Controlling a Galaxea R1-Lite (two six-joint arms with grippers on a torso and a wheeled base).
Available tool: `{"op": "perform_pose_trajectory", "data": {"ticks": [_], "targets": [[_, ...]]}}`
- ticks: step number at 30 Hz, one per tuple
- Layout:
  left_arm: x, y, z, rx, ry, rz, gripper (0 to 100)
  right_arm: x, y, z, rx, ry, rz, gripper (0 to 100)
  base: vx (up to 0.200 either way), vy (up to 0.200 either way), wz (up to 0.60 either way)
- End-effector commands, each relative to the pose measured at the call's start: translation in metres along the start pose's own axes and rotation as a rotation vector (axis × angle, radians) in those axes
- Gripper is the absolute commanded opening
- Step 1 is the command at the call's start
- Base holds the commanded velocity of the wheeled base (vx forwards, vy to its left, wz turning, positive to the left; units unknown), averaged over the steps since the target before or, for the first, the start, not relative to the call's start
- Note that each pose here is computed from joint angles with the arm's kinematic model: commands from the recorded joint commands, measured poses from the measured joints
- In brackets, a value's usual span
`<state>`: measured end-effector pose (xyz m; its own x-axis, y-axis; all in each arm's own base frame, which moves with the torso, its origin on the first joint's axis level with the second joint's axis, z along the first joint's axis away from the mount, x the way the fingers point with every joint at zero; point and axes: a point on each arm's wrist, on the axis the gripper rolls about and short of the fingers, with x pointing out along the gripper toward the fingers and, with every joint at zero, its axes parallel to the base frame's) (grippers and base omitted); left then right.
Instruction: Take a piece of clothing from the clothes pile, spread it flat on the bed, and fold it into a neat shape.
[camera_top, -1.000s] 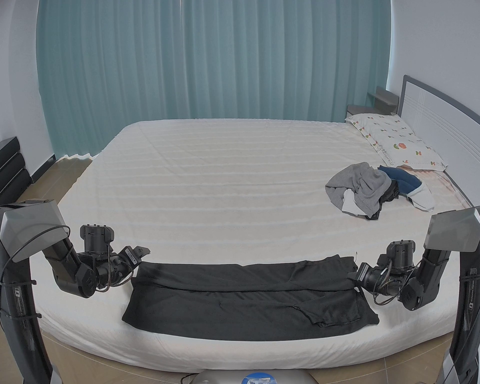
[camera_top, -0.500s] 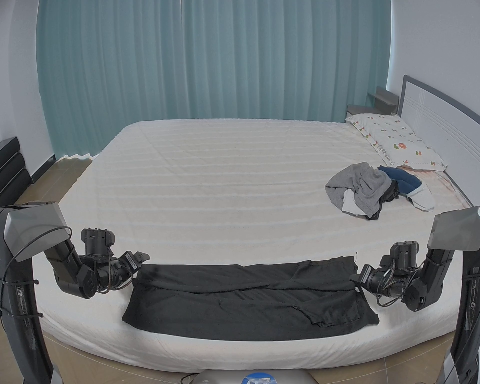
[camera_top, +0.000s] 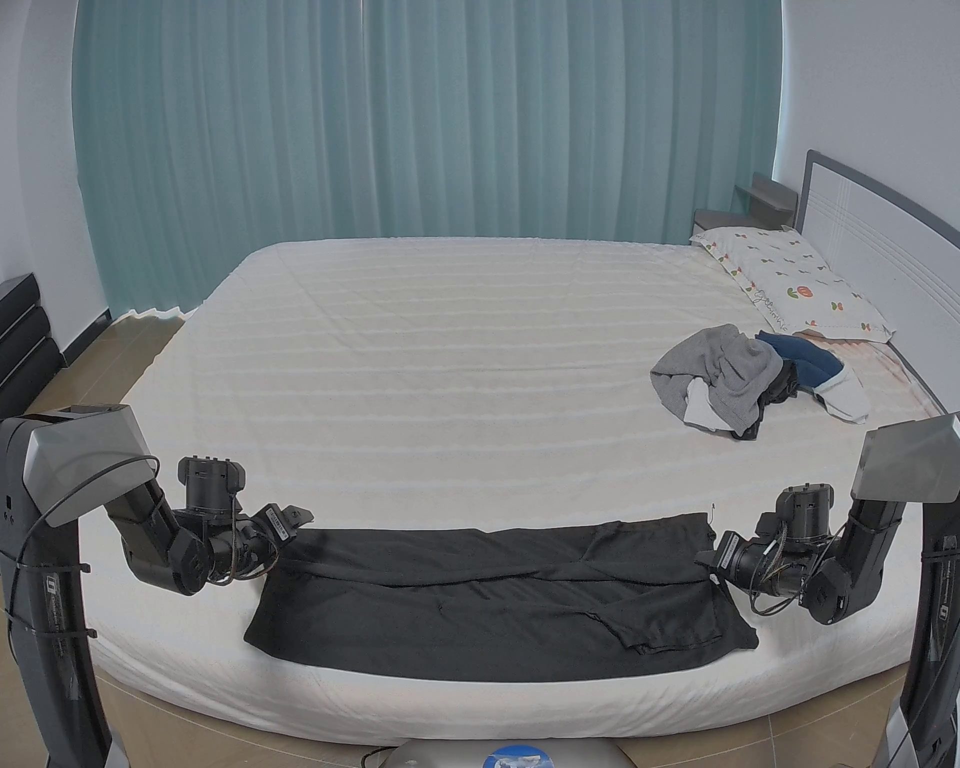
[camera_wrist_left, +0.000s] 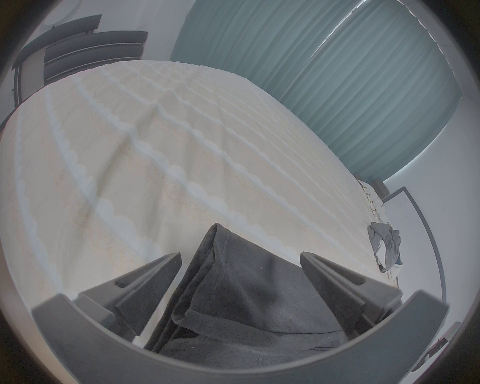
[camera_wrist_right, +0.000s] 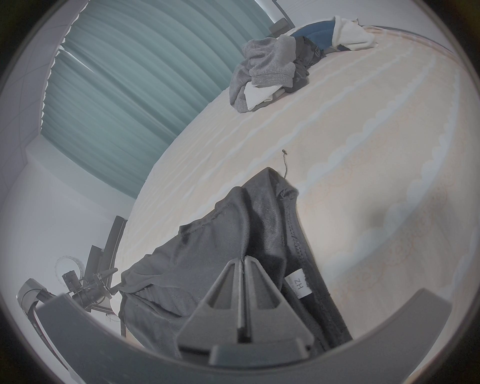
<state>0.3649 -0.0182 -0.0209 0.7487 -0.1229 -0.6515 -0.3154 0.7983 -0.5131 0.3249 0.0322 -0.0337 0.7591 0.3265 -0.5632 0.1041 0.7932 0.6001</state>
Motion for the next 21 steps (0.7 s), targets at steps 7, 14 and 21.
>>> {"op": "perform_pose_trajectory", "data": {"ticks": [7, 14, 21], "targets": [[0.001, 0.0, 0.003, -0.003, 0.0, 0.007, 0, 0.0, 0.003, 0.003, 0.003, -0.013, 0.008, 0, 0.0, 0.0, 0.0], [-0.006, -0.006, 0.014, -0.025, -0.044, -0.012, 0, -0.003, 0.011, 0.014, 0.019, -0.083, 0.056, 0, 0.0, 0.0, 0.0], [-0.011, -0.008, 0.019, -0.049, -0.059, -0.023, 0, -0.008, 0.016, 0.024, 0.048, -0.161, 0.108, 0, 0.0, 0.0, 0.0]]}}
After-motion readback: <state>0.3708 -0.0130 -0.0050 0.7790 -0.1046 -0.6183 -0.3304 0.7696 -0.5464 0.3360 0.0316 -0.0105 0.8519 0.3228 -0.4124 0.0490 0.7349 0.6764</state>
